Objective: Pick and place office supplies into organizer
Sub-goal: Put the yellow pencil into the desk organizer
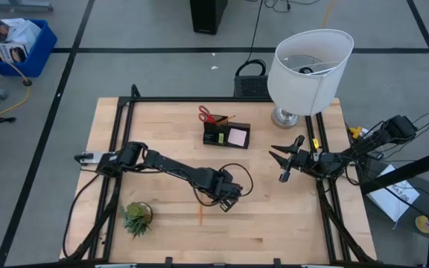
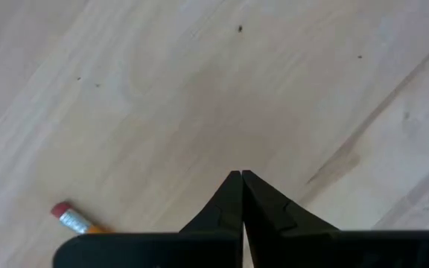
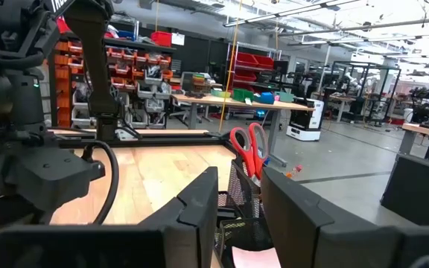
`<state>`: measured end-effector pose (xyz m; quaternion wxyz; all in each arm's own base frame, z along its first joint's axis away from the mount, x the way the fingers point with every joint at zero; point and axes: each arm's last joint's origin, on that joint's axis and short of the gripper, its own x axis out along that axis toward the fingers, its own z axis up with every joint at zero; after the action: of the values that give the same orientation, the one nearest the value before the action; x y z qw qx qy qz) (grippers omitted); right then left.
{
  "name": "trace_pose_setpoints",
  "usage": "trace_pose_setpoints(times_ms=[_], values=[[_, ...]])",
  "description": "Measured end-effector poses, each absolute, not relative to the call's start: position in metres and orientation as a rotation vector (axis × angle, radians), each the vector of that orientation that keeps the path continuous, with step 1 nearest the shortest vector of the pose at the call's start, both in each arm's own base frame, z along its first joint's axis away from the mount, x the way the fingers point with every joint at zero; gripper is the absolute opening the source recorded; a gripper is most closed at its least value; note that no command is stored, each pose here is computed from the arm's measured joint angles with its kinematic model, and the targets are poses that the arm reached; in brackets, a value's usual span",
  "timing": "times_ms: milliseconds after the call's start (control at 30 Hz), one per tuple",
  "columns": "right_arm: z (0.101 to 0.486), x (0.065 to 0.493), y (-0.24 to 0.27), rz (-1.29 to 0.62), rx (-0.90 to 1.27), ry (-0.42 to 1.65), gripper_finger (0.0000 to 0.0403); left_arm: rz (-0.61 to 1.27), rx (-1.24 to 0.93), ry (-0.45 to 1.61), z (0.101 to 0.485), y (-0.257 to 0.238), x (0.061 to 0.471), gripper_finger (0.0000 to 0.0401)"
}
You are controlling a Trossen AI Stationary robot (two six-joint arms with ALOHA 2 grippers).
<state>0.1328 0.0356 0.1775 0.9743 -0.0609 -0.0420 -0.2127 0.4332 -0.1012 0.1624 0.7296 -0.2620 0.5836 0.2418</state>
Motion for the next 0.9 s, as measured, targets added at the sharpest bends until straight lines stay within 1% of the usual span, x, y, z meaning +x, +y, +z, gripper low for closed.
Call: trace_pose_setpoints(times_ms=[167, 267, 433, 500, 633, 733, 767, 833, 867, 900], values=[[0.177, 0.133, 0.036, -0.429, -0.123, -0.085, 0.01, 0.553, -0.538, 1.277, 0.179, -0.104, 0.425, 0.0017], [0.178, 0.133, 0.036, -0.429, -0.122, -0.086, 0.01, 0.576, -0.475, 1.29, 0.194, -0.111, 0.412, 0.0015], [0.178, 0.133, 0.036, -0.429, -0.122, -0.086, 0.01, 0.638, -0.453, 1.16, 0.232, -0.129, 0.39, 0.0003], [0.178, 0.133, 0.035, -0.429, -0.122, -0.086, 0.01, 0.642, -0.441, 1.146, 0.241, -0.134, 0.383, 0.0005], [0.178, 0.133, 0.036, -0.429, -0.122, -0.085, 0.01, 0.716, -0.489, 1.234, 0.238, -0.137, 0.371, 0.0026], [0.178, 0.133, 0.036, -0.429, -0.122, -0.086, 0.01, 0.768, -0.523, 1.258, 0.223, -0.14, 0.368, 0.0048], [0.178, 0.133, 0.035, -0.429, -0.122, -0.086, 0.01, 0.757, -0.526, 1.29, 0.216, -0.141, 0.366, 0.0056], [0.177, 0.133, 0.036, -0.429, -0.123, -0.085, 0.01, 0.637, -0.536, 1.375, 0.199, -0.145, 0.365, 0.0064], [0.178, 0.133, 0.036, -0.429, -0.122, -0.085, 0.01, 0.609, -0.549, 1.386, 0.192, -0.146, 0.364, 0.0062], [0.178, 0.133, 0.036, -0.429, -0.122, -0.086, 0.01, 0.631, -0.561, 1.392, 0.185, -0.145, 0.362, 0.0056]])
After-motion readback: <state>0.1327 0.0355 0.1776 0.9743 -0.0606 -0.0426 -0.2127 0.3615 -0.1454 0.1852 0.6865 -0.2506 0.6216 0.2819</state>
